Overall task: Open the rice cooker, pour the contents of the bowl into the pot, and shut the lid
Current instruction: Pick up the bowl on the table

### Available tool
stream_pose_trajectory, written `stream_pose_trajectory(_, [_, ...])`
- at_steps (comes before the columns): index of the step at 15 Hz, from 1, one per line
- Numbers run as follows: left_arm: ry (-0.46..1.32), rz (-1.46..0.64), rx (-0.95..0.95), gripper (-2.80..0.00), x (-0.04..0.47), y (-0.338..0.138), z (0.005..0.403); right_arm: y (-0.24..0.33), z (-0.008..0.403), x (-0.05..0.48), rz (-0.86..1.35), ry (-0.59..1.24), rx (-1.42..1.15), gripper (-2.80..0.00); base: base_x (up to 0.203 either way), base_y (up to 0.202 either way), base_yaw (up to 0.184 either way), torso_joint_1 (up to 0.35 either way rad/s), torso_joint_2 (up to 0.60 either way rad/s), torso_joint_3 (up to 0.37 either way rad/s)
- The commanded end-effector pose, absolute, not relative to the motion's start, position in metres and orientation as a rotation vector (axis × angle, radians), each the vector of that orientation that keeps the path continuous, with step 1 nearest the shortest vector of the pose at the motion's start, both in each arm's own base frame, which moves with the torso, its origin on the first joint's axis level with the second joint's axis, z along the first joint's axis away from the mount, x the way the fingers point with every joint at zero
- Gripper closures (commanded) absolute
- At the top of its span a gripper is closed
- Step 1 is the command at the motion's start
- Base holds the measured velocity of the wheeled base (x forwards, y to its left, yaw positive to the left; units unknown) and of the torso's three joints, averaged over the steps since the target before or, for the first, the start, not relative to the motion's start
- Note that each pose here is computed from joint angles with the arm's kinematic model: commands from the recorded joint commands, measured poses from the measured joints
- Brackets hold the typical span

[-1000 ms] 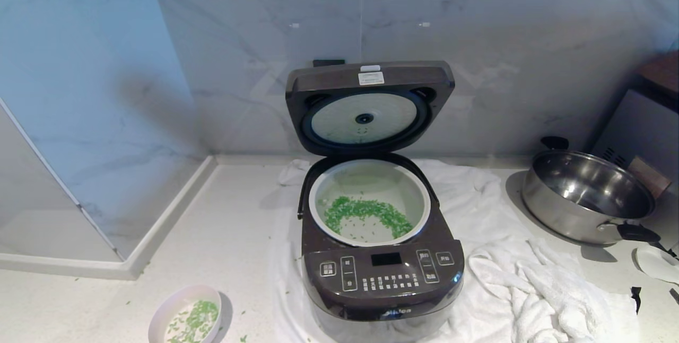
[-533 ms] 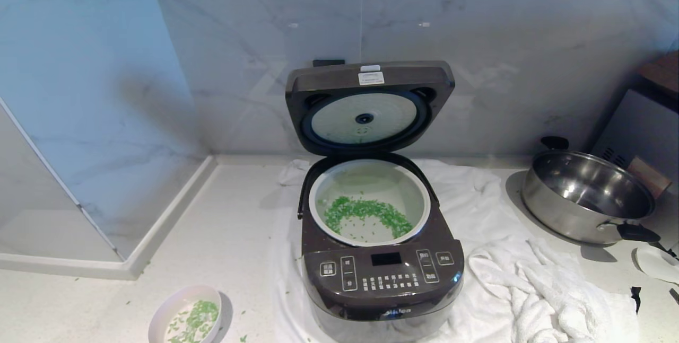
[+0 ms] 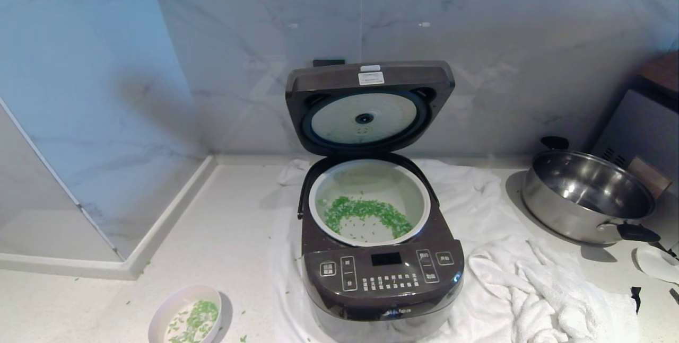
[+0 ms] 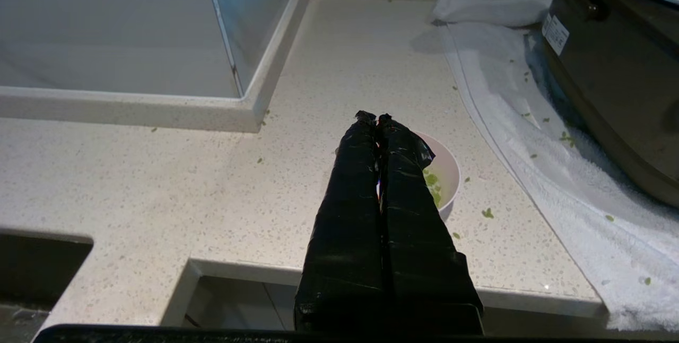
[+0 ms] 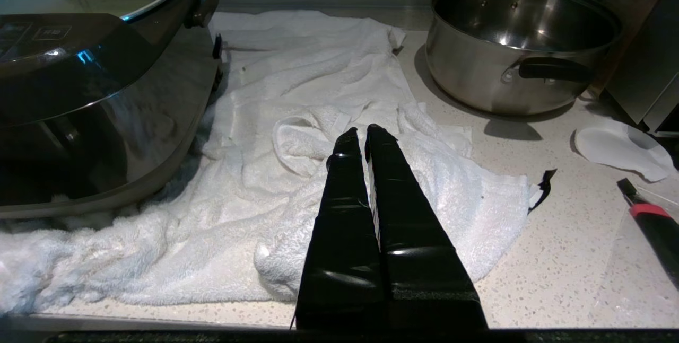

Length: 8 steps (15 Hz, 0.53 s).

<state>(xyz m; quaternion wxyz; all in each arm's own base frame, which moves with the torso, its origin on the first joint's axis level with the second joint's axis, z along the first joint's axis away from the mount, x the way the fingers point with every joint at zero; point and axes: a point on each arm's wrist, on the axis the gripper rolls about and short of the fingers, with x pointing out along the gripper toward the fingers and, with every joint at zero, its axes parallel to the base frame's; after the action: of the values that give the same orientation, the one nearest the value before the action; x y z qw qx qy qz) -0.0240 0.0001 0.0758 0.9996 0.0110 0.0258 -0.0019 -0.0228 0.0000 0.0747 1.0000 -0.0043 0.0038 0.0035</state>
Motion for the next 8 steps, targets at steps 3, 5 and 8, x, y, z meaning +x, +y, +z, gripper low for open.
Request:
stream_pose_trajectory(3, [0.038, -0.005, 0.014, 0.00, -0.0245, 0.0001, 0.0757, 0.0000, 0.0747, -0.0228, 0.008, 0.008, -0.009, 0.00, 0.000, 0.000, 0.000, 0.000, 0.00, 0.000])
stream_pose_trajectory(5, [0.038, -0.005, 0.014, 0.00, -0.0246, 0.0001, 0.0759, 0.0000, 0.0747, -0.0228, 0.008, 0.008, -0.009, 0.00, 0.000, 0.000, 0.000, 0.000, 0.00, 0.000])
stream_pose_trajectory(8, [0.037, 0.001, 0.008, 0.00, -0.0245, 0.0001, 0.0759, 0.0000, 0.0747, -0.0228, 0.008, 0.008, -0.009, 0.00, 0.000, 0.000, 0.000, 0.000, 0.00, 0.000])
